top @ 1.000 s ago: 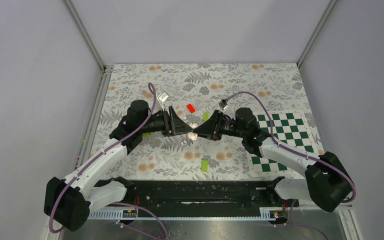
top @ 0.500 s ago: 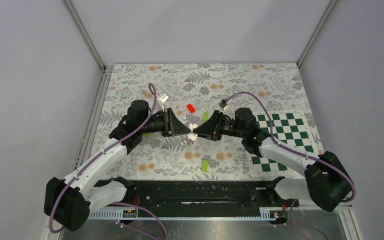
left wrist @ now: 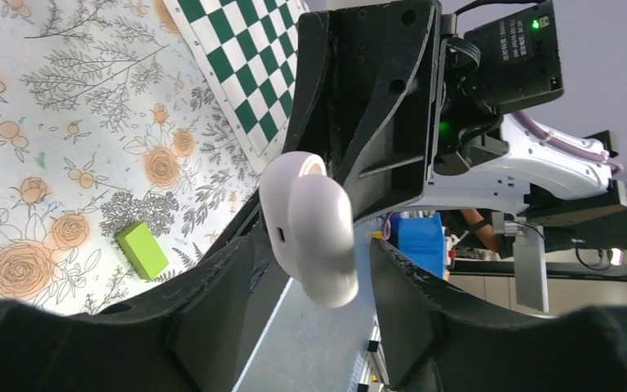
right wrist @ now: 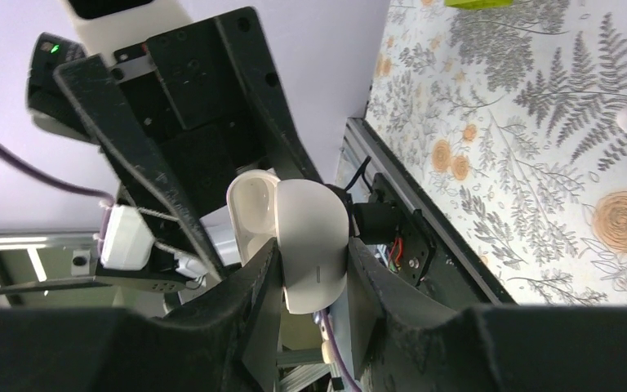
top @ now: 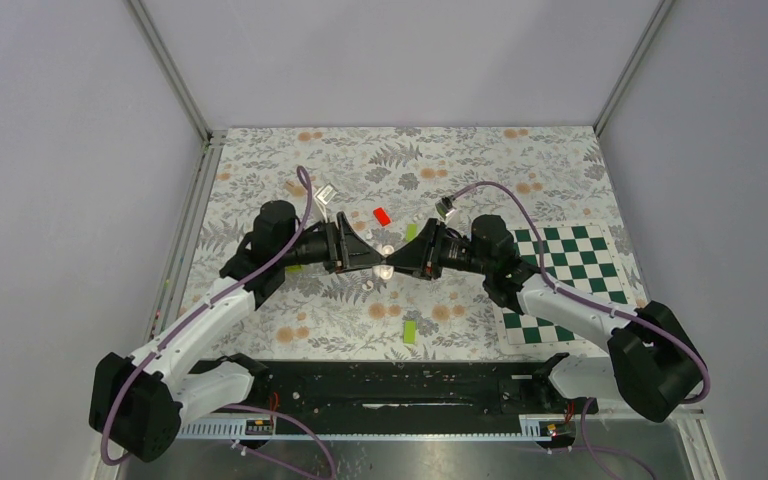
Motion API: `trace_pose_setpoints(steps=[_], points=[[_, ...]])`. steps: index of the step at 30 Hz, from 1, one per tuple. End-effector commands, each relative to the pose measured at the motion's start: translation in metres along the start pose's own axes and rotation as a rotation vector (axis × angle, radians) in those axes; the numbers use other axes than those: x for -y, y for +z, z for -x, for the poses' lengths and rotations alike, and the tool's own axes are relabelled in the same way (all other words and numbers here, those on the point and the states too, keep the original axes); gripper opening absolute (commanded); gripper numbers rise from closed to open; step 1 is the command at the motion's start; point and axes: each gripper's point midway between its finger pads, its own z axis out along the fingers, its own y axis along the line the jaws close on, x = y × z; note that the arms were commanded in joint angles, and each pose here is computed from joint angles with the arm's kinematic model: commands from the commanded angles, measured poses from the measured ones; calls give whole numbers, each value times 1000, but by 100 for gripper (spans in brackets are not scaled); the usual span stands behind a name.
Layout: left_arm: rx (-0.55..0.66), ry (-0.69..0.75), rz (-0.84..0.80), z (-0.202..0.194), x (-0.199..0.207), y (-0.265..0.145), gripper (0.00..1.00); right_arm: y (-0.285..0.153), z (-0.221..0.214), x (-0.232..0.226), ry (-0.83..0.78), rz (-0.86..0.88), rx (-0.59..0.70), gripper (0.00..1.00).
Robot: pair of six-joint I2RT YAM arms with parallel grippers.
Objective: Insert the wireless bluetooth earbuds into the charging case
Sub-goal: Pass from the right arm to the left
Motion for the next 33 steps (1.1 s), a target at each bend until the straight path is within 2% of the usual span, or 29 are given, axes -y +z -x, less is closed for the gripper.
trace_pose_setpoints(steps=[1, 7, 14, 19, 33], points=[[1, 26, -138, 6, 17, -7, 53, 1, -4, -37, -62, 152, -53, 0], [-6, 56, -133, 7, 20, -14, 53, 4, -6, -35, -56, 155, -85, 0], [-11, 1, -199, 6, 22, -14, 48, 6, -5, -38, -44, 172, -88, 0], [-11, -16, -232, 5, 25, -14, 37, 7, -5, -35, -37, 163, -87, 0], [-25, -35, -207, 3, 17, -12, 37, 9, -4, -34, -27, 160, -90, 0]])
